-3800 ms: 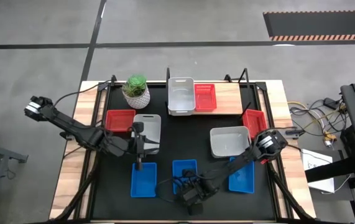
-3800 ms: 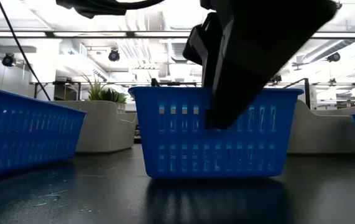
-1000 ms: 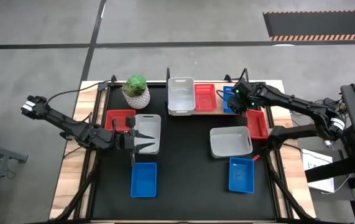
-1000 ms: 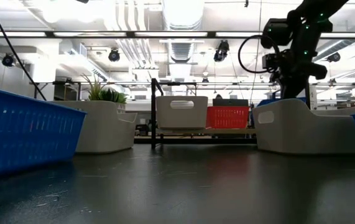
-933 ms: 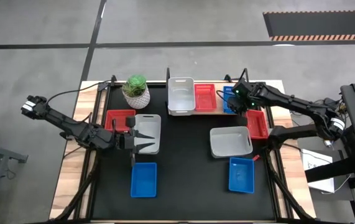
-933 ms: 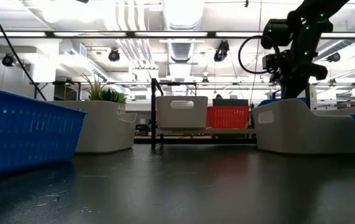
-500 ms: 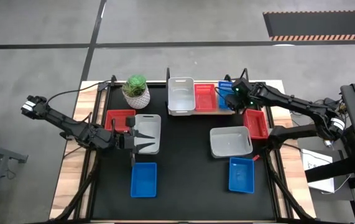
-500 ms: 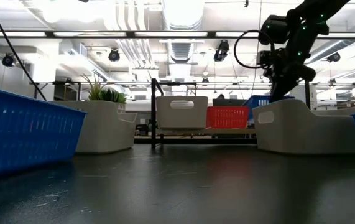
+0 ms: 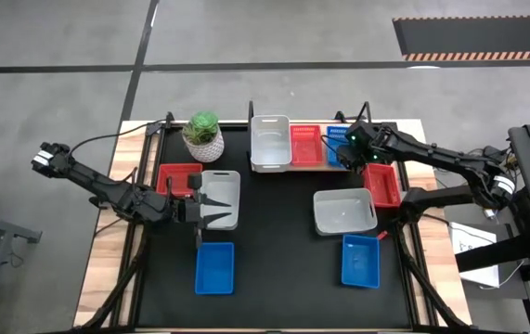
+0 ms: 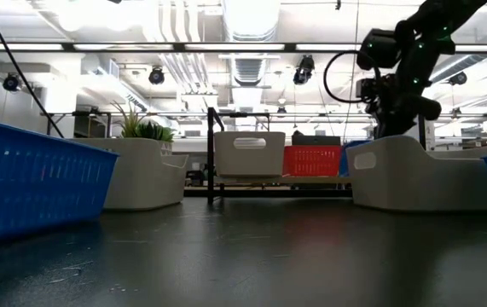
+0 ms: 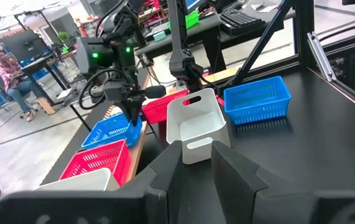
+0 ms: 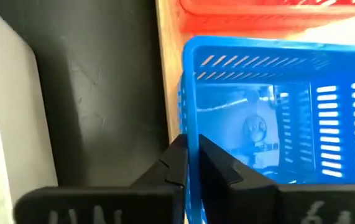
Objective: Stack baskets on shelf by color
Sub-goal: Put the middle blue bin on the shelf, then stack the left white bin on the white bin on the shelf
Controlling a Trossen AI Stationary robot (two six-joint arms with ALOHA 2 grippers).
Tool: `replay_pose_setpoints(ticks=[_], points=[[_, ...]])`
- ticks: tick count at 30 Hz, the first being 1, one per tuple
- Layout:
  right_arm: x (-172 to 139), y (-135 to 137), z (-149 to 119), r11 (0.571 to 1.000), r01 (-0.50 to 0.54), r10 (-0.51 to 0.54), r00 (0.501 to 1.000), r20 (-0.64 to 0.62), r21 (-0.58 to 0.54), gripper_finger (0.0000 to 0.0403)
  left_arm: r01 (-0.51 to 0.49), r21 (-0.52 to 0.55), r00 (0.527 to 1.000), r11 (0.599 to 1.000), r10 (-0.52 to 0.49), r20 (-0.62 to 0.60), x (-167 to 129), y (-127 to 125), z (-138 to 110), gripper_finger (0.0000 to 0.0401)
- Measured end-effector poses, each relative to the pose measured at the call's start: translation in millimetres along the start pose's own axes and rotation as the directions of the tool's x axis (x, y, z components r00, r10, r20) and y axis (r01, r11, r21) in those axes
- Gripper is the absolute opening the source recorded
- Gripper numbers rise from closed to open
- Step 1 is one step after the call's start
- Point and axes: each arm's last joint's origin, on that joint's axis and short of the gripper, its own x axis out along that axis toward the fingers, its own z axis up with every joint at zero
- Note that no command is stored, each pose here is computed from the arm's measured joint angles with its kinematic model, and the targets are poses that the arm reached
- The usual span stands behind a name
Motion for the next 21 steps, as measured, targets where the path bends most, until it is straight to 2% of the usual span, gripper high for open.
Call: replay_pose_setpoints(ticks=[8,11,15,17,21], points=[[-1.2,-2.7,3.4,0.999,0.031,-0.031,0.999,0.023,0.013,0.0085,0.0,-0.005,1.0,1.0,0.0,0.001,0.0,0.0,0.1,0.007],[-8.5,-5.6,8.6,0.998,0.035,-0.037,0.999,0.029,0.056,0.0106,-0.001,-0.095,1.0,0.995,0.001,0.008,0.0,0.0,0.5,0.007],[-25.2,-6.1,16.6,0.978,-0.023,0.019,1.0,0.024,0.209,0.0125,0.026,-0.236,0.999,0.971,-0.035,-0.034,6.6,-10.1,-10.4,0.007],[-31.0,-5.4,23.2,0.96,-0.07,0.047,0.995,0.09,0.27,0.0128,0.054,-0.218,0.995,0.974,-0.07,-0.068,11.5,-18.2,-18.1,0.007],[-39.2,2.8,38.8,0.953,-0.119,0.052,0.97,0.236,0.28,0.012,0.06,-0.156,0.997,0.986,-0.067,-0.043,19.1,-22.7,-17.4,0.007]])
